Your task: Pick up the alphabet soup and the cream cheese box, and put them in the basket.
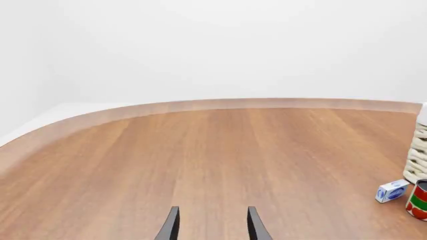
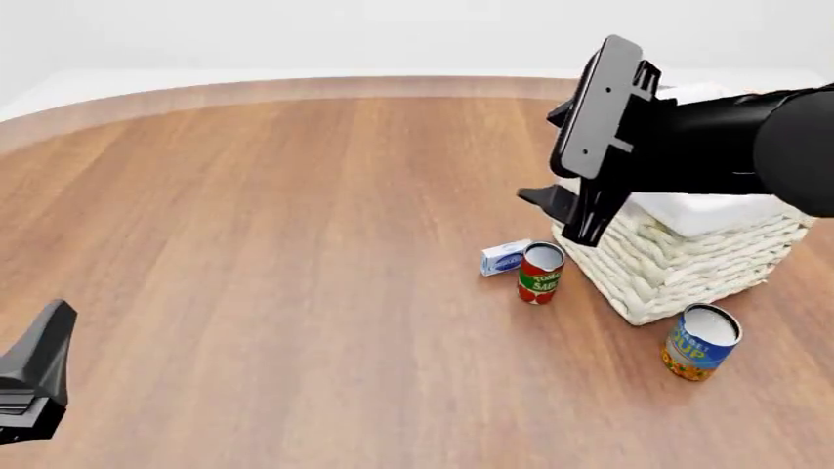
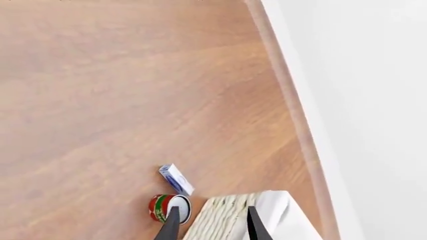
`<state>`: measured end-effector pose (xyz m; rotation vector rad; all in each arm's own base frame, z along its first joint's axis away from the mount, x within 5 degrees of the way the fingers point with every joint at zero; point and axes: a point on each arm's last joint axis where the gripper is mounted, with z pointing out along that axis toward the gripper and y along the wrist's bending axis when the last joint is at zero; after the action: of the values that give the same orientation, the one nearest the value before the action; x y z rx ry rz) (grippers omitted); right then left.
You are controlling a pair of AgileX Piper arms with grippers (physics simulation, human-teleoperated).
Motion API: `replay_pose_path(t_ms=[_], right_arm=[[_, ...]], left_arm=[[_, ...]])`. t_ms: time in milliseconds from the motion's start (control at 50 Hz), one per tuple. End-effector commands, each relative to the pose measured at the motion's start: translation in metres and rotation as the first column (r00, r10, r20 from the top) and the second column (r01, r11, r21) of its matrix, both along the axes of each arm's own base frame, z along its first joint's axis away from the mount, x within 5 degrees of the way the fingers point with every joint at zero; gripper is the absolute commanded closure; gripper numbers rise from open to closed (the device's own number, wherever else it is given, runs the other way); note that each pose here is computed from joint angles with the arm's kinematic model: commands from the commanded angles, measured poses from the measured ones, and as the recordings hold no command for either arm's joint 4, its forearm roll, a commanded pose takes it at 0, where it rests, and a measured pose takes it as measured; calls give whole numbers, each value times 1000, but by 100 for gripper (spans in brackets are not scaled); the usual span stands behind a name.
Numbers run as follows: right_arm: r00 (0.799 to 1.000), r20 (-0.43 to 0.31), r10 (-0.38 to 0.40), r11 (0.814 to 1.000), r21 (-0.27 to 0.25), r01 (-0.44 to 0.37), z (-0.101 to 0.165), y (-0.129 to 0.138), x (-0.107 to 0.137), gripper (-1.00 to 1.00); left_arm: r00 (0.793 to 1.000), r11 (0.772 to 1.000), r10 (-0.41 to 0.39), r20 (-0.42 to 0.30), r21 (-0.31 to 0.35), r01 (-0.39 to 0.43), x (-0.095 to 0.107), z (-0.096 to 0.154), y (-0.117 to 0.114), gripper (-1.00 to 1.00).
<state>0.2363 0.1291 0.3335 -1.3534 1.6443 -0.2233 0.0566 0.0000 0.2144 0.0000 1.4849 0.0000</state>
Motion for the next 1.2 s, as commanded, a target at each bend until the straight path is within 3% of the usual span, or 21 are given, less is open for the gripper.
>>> replay_pose_path(t_ms=[20, 560, 740, 1200], right_arm=[[999, -39, 25, 999, -32, -26, 3, 10, 7, -100], [987, -145, 65, 988, -131, -84, -14, 23, 19, -100], [980, -185, 79, 973, -200, -116, -26, 25, 32, -100], [960, -250, 123, 943, -272, -191, -36, 39, 49, -100]], left_arm=[[1000, 1000, 0, 0, 0, 0, 0, 0, 0, -100], [1000, 1000, 0, 0, 0, 0, 0, 0, 0, -100], [1000, 1000, 0, 0, 0, 0, 0, 0, 0, -100], [1000, 1000, 0, 0, 0, 0, 0, 0, 0, -100]])
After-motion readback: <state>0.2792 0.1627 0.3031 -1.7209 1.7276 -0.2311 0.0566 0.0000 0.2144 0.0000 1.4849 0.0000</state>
